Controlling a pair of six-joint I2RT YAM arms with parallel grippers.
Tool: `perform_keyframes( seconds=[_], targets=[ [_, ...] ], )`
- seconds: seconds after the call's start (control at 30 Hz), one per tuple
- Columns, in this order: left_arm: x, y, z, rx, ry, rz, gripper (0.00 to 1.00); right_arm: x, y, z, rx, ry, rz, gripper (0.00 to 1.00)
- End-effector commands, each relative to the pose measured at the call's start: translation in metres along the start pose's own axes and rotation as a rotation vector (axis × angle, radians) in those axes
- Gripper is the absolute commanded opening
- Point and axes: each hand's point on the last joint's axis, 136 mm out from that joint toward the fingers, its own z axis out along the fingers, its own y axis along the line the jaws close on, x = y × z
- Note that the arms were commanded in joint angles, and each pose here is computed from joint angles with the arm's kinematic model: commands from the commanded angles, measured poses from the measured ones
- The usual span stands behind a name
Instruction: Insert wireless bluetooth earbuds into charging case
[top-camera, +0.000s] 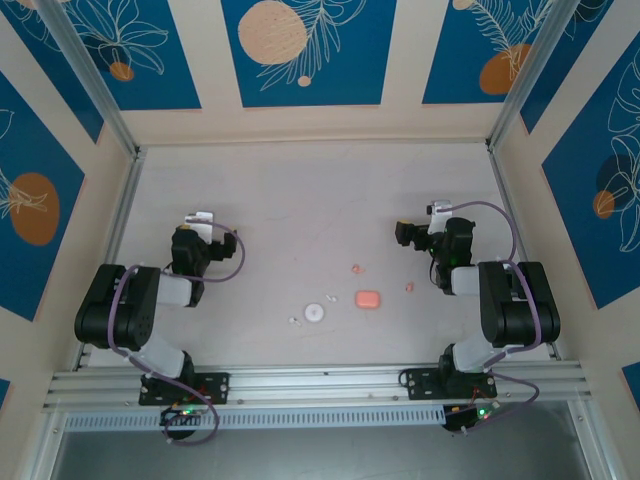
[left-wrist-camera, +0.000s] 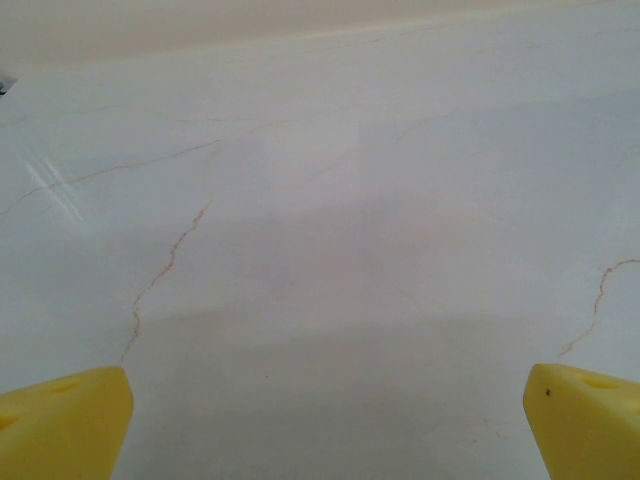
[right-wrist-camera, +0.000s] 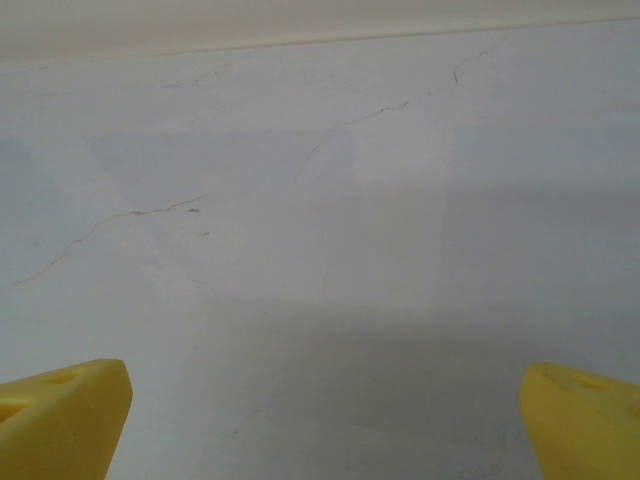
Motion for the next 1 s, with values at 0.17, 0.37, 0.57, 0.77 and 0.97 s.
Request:
perform_keyframes(
  seconds=[0.17, 0.37, 0.57, 0.77, 0.97],
  targets=[
    [-0.036, 0.007, -0.016, -0.005, -0.022, 0.011, 0.92, -0.029, -0.002, -0.025, 0.121, 0.206, 0.149, 0.99],
    [-0.071, -0.018, -0.04, 0.12, 0.05, -0.086, 0.85, -0.026, 0.046, -0.08, 0.008, 0.483, 0.245, 0.99],
    [-0.079, -0.07, -0.064, 0.283, 0.179, -0.047, 0.82, -0.007, 0.098, -0.154, -0.016, 0.678, 0.313, 0.91],
    [-0.073, -0.102, -0.076, 0.384, 0.296, 0.014, 0.82, 0.039, 0.133, -0.183, -0.011, 0.932, 0.366, 0.8],
    [-0.06, -0.109, -0.075, 0.392, 0.337, 0.014, 0.82, 0.079, 0.149, -0.183, 0.06, 1.092, 0.263, 0.8]
  ],
)
